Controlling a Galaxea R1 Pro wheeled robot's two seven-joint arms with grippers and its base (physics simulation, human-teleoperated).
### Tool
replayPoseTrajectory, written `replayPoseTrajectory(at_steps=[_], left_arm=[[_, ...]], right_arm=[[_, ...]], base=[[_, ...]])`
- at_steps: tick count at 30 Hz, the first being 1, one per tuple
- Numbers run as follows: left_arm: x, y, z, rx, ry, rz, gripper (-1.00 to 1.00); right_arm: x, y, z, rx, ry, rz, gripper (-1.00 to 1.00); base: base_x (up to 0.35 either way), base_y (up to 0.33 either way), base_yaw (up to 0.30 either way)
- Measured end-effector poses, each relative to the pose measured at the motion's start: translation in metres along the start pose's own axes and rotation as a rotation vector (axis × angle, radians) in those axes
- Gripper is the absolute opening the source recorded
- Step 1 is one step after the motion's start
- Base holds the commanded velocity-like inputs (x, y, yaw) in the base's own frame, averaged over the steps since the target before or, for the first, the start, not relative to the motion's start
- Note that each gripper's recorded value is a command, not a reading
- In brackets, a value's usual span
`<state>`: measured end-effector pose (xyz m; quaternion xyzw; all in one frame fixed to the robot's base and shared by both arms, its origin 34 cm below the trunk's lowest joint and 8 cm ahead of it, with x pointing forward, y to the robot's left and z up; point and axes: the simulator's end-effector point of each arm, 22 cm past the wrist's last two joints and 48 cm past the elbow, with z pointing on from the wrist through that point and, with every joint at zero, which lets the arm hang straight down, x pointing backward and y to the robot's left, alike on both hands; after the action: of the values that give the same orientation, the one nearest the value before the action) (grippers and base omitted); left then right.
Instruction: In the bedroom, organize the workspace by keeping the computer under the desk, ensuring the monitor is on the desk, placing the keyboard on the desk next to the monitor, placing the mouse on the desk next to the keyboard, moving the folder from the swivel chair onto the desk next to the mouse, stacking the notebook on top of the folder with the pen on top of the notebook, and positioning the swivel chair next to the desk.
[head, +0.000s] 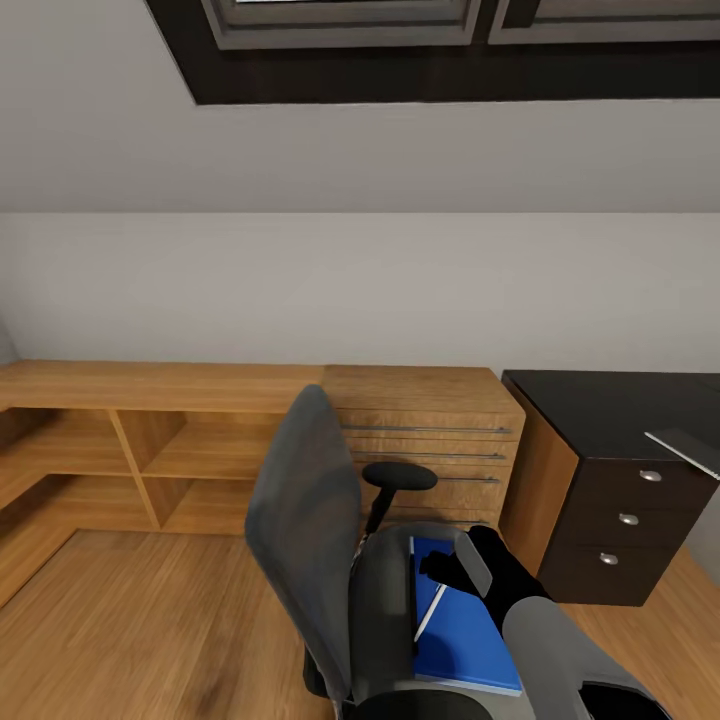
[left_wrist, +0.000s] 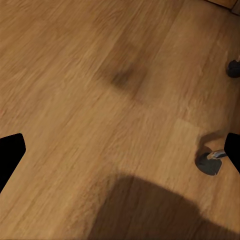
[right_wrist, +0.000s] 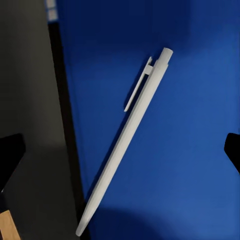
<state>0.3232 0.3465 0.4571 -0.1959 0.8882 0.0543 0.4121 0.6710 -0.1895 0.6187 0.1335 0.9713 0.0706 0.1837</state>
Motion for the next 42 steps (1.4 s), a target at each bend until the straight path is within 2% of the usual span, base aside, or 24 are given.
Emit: replayPoseTrajectory(at_steps=[9, 33, 36, 42], left_arm=[[0.000, 0.000, 0.000, -0.001, 0.000, 0.000, 1.00], [0.038, 0.005, 0.026, -0.001, -0.001, -0.001, 1.00], [0.038, 0.005, 0.026, -0.001, 0.000, -0.001, 1.00], [0.040, 0.000, 0.025, 0.004, 0.001, -0.006, 1.00]], right_arm=[[0.000, -0.001, 0.000, 0.002, -0.001, 0.001, 1.00], [0.012, -0.012, 0.040, 0.004, -0.037, 0.009, 1.00], [0.012, -0.012, 0.040, 0.004, -0.037, 0.009, 1.00], [0.005, -0.036, 0.040, 0.031, -0.045, 0.029, 1.00]], base=[[0.000, 0.000, 0.000], [0.000, 0.000, 0.000], [0.000, 0.000, 0.000], [0.000, 0.000, 0.000]])
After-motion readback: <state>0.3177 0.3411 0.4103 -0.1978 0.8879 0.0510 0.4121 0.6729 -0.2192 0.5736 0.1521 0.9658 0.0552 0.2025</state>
